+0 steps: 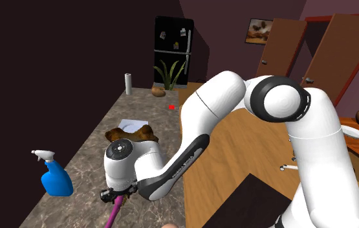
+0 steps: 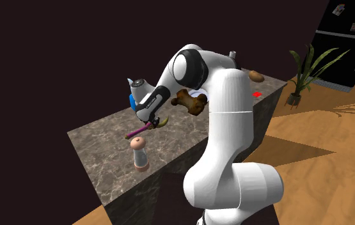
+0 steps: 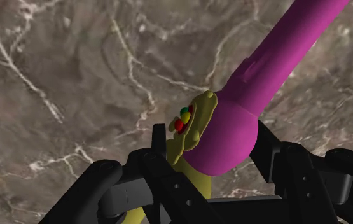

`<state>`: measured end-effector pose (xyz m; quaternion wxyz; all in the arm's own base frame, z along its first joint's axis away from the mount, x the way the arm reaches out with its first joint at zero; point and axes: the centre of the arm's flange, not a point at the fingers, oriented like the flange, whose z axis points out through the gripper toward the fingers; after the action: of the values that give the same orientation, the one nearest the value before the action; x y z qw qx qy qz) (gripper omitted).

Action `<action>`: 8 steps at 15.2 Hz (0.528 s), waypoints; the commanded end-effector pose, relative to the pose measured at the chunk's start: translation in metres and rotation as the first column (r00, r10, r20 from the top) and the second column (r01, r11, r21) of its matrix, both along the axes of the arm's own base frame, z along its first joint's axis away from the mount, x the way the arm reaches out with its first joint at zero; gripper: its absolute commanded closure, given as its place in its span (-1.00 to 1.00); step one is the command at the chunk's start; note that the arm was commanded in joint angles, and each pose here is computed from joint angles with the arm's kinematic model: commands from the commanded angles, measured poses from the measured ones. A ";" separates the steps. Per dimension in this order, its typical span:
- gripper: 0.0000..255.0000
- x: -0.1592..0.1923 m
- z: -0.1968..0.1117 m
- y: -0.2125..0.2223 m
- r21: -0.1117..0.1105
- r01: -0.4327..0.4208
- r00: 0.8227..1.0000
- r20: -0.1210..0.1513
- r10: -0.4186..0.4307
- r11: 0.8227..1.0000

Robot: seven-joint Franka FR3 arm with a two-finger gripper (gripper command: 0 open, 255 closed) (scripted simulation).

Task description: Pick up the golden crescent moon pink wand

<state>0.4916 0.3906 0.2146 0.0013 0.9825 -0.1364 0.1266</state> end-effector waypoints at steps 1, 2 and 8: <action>1.00 0.000 0.005 0.000 0.000 -0.001 1.000 -0.001 0.001 1.000; 1.00 0.000 0.010 0.000 0.000 0.000 1.000 -0.001 0.000 1.000; 1.00 0.000 0.042 0.000 0.000 0.000 1.000 -0.001 0.000 1.000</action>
<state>0.4908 0.3898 0.2501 0.0015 0.9826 -0.1362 0.1264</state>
